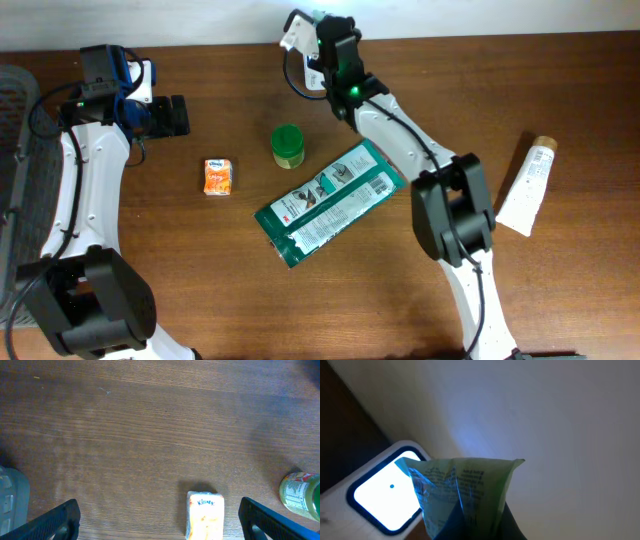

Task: Scan the item barcode
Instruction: 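Hold the light green pack's barcode in front of the scanner, then carry the light green pack right and set it beside the white tube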

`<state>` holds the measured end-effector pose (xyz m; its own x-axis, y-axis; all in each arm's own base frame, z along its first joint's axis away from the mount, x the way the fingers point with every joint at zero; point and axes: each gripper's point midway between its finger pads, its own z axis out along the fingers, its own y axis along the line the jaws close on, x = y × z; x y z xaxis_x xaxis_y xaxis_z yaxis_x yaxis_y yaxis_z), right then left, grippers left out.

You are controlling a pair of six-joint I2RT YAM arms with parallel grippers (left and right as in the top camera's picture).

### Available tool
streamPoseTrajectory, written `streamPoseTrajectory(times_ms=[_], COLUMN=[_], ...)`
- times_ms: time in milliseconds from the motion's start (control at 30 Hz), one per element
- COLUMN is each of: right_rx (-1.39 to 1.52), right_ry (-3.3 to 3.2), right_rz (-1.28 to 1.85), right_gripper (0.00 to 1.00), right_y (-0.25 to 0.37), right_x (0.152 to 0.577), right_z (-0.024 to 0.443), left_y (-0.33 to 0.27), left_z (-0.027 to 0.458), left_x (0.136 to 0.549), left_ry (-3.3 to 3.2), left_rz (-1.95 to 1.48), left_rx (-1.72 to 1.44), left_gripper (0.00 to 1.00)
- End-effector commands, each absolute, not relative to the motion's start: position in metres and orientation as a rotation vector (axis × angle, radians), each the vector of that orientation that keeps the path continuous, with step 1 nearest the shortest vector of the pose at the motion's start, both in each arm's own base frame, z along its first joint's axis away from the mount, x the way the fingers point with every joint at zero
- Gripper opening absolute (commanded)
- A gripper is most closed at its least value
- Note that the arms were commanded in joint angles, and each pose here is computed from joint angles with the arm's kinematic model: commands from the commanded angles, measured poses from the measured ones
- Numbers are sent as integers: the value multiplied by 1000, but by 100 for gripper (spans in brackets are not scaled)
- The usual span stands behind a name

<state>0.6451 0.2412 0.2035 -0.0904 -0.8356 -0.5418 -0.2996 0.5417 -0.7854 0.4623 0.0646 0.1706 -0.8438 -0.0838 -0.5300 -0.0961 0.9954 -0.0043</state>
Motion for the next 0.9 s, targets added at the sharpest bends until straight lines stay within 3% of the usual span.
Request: streamPoseTrajectory(times_ms=[0, 167, 367, 600, 867], right_rx=[-649, -402, -113, 134, 462], right_ry=[1634, 1859, 2143, 2505, 2812], right_rz=[-401, -179, -54, 108, 82], right_gripper=[4, 4, 4, 4, 4], right_y=[224, 185, 116, 41, -45], right_x=[605, 541, 474, 425, 409], right_z=[339, 376, 368, 311, 212], left_y=[66, 66, 66, 66, 66], left_z=[175, 175, 175, 175, 175], left_x=[466, 466, 466, 466, 466], left_ry=[2570, 2570, 2570, 2570, 2570], left_rz=[37, 37, 37, 37, 37], left_rx=[-121, -121, -121, -121, -121], left_gripper=[99, 99, 99, 99, 99])
